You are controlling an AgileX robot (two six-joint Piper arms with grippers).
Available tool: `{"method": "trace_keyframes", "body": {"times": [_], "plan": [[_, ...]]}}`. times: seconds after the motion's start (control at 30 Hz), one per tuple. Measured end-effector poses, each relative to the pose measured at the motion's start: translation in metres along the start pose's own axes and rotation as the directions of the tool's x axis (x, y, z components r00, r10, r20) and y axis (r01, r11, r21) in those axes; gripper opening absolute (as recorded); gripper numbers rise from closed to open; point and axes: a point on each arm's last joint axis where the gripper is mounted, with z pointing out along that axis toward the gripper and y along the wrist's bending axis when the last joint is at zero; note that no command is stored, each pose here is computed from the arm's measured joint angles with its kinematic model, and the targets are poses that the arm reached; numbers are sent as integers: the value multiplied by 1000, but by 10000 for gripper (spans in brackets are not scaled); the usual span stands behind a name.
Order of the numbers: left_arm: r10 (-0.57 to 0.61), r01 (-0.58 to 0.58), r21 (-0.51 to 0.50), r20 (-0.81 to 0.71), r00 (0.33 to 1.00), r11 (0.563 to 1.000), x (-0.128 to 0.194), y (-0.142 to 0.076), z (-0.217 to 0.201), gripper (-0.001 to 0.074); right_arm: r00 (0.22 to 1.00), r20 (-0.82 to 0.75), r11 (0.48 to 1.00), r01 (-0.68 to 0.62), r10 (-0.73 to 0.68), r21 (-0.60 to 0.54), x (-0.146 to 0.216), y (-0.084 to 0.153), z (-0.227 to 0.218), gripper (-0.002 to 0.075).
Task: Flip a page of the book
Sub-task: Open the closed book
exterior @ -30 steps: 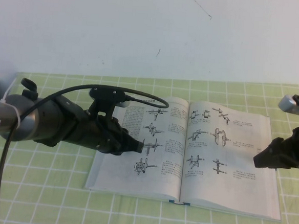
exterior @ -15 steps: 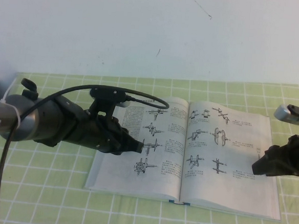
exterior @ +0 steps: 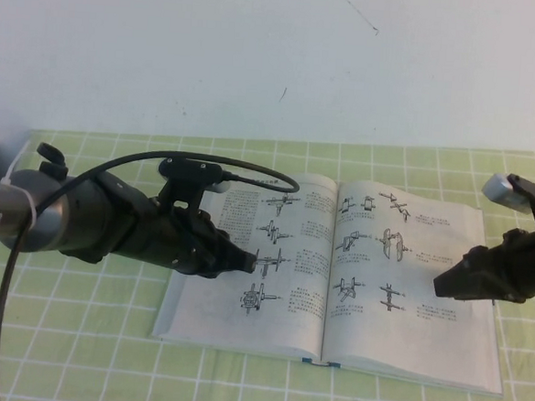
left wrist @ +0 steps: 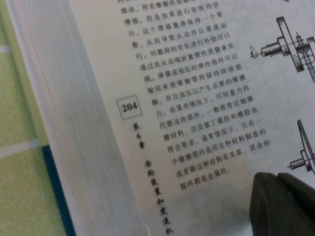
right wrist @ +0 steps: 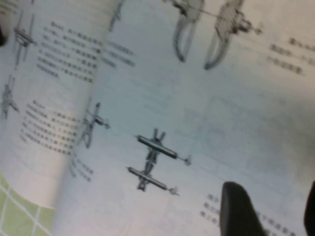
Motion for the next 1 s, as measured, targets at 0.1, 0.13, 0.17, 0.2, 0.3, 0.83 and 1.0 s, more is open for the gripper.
{"method": "trace_keyframes", "body": {"times": [0.1,0.13,0.17,0.2,0.3,0.83,1.0], "plan": [[-12,12,4,-6,1000,1000,1,0,3,-4,1000,12,999,21,-21,-29,-8,5,-3,291],[-15,15,6,-8,1000,1000,1,1,3,-4,1000,17,999,26,-26,-30,-10,5,-4,291],[-15,15,6,-8,1000,1000,1,1,3,-4,999,13,999,38,-38,-30,-12,6,-5,291],[-14,14,6,-6,1000,1000,0,1,3,-4,999,10,999,47,-46,-26,-15,7,-7,291],[-15,15,7,-8,1000,1000,1,1,4,-4,998,-40,999,44,-44,19,-19,5,-12,291],[-13,13,8,-7,1000,1000,1,1,4,-4,990,-137,990,-6,25,137,-14,-7,-12,291],[-14,14,8,-6,1000,1000,1,1,4,-4,985,-157,991,-48,68,127,-10,-16,0,290]]}}
